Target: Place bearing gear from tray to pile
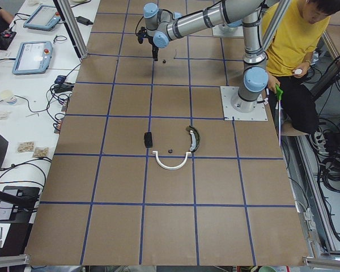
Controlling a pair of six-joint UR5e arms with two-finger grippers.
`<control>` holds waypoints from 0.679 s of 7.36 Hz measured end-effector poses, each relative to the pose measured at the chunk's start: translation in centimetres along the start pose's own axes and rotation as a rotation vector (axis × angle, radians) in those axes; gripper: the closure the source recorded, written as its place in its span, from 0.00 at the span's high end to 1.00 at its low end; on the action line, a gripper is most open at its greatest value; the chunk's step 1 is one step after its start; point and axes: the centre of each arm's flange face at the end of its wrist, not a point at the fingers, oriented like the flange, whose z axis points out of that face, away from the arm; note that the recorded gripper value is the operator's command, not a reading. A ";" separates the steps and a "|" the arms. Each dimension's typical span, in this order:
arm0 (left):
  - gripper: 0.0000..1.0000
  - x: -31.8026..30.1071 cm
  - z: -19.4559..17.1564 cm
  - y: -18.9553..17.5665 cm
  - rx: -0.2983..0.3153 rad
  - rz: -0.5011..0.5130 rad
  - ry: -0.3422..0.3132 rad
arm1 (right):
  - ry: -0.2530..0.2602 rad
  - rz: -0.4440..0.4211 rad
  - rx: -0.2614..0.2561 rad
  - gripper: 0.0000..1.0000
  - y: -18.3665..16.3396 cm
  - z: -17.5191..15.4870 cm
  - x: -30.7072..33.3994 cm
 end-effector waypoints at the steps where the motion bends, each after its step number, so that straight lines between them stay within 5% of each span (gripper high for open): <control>1: 1.00 0.8 1.5 0.7 -0.026 -0.013 0.002 | -0.016 0.040 0.004 1.00 0.9 -0.9 -1.9; 3: 0.95 1.9 4.1 1.3 -0.068 -0.011 -0.005 | -0.022 0.048 0.006 1.00 1.6 -1.2 -6.2; 4: 0.80 2.4 4.9 1.6 -0.081 -0.002 -0.010 | -0.020 0.041 0.004 1.00 1.3 -0.7 -7.2; 5: 0.55 2.7 5.4 1.8 -0.087 0.008 -0.014 | -0.017 0.035 0.001 1.00 0.1 0.3 -7.3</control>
